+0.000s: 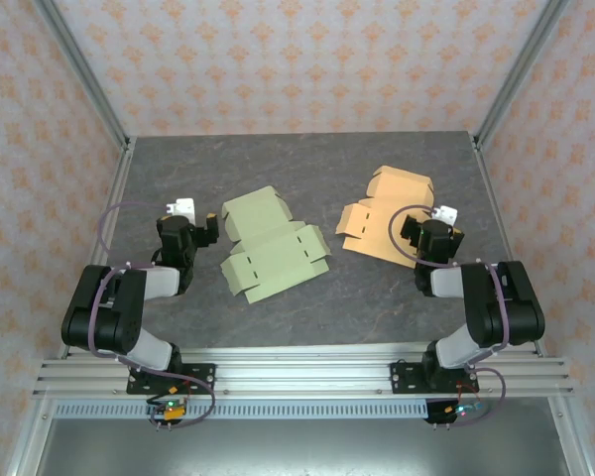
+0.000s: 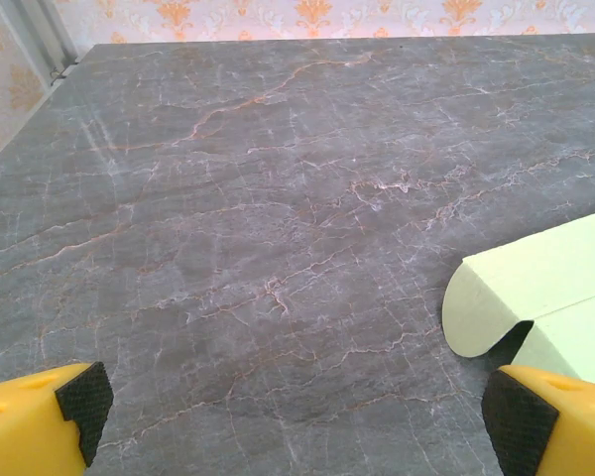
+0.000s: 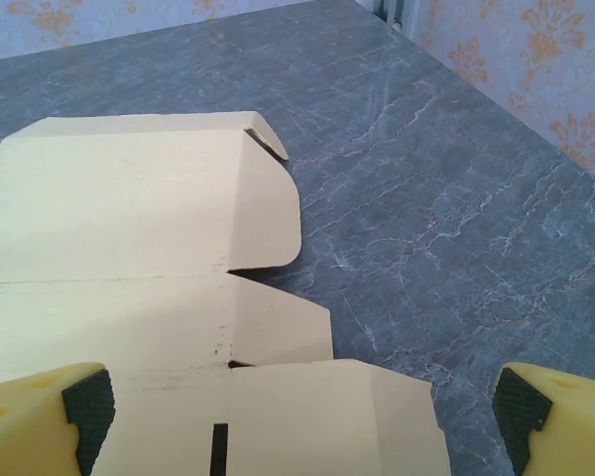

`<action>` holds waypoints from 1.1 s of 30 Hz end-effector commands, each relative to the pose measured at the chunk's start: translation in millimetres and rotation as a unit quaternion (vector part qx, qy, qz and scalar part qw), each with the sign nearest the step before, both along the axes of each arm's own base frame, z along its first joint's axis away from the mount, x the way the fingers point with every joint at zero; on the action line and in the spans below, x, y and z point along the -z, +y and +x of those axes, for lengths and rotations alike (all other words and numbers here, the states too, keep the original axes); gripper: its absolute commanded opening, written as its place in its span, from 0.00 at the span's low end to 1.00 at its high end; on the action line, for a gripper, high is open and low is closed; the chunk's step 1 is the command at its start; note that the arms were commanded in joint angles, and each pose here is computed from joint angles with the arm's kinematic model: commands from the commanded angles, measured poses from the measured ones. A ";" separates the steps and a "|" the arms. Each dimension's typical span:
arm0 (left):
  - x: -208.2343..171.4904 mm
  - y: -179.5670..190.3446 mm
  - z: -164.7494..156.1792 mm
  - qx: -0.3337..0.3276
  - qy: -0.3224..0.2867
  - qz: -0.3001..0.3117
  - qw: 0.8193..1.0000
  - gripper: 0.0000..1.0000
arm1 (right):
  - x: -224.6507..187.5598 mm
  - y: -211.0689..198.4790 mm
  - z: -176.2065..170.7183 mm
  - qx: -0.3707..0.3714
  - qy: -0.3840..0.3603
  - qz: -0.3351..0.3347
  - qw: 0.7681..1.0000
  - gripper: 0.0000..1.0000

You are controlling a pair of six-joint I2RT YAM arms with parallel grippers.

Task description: Fold the paper box

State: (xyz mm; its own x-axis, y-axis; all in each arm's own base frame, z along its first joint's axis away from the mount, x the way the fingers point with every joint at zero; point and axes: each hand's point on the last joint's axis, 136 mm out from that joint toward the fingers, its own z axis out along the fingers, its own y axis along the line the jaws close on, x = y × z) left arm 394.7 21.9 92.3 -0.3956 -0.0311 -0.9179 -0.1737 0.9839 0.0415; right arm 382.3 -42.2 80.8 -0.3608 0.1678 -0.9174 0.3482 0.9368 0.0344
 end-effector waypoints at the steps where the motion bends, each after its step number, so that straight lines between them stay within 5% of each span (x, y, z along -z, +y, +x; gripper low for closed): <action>1: -0.9 3.3 -1.3 -0.008 -0.001 -0.002 1.000 1.00 | -11.1 1.9 5.5 -0.004 -0.017 0.003 1.000 0.99; 21: -2.2 5.2 -1.7 -0.014 -0.004 -0.001 1.000 1.00 | -16.5 -1.3 5.1 0.006 -0.026 0.002 1.000 0.99; 26: -90.4 4.9 -19.3 -0.098 -0.028 0.047 0.994 1.00 | -77.2 -5.3 -6.6 0.027 -0.012 0.020 0.999 0.99; 29: -144.2 -6.3 -27.8 -0.106 -0.061 -0.051 0.991 1.00 | -107.1 3.8 -2.4 0.019 -0.015 0.067 0.997 0.99; 33: -154.0 -18.3 -38.4 -0.136 -0.040 -0.212 0.967 1.00 | -125.0 17.0 6.6 0.037 -0.054 0.218 0.974 0.99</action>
State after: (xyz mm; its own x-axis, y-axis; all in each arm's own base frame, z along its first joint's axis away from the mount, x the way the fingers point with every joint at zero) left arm 376.5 -2.8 298.0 -0.1007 -0.2945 -0.9503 -0.2668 0.9282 -0.2594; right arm 396.7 -37.0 241.8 -0.1306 0.3811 -0.9152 0.3457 0.8827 0.3183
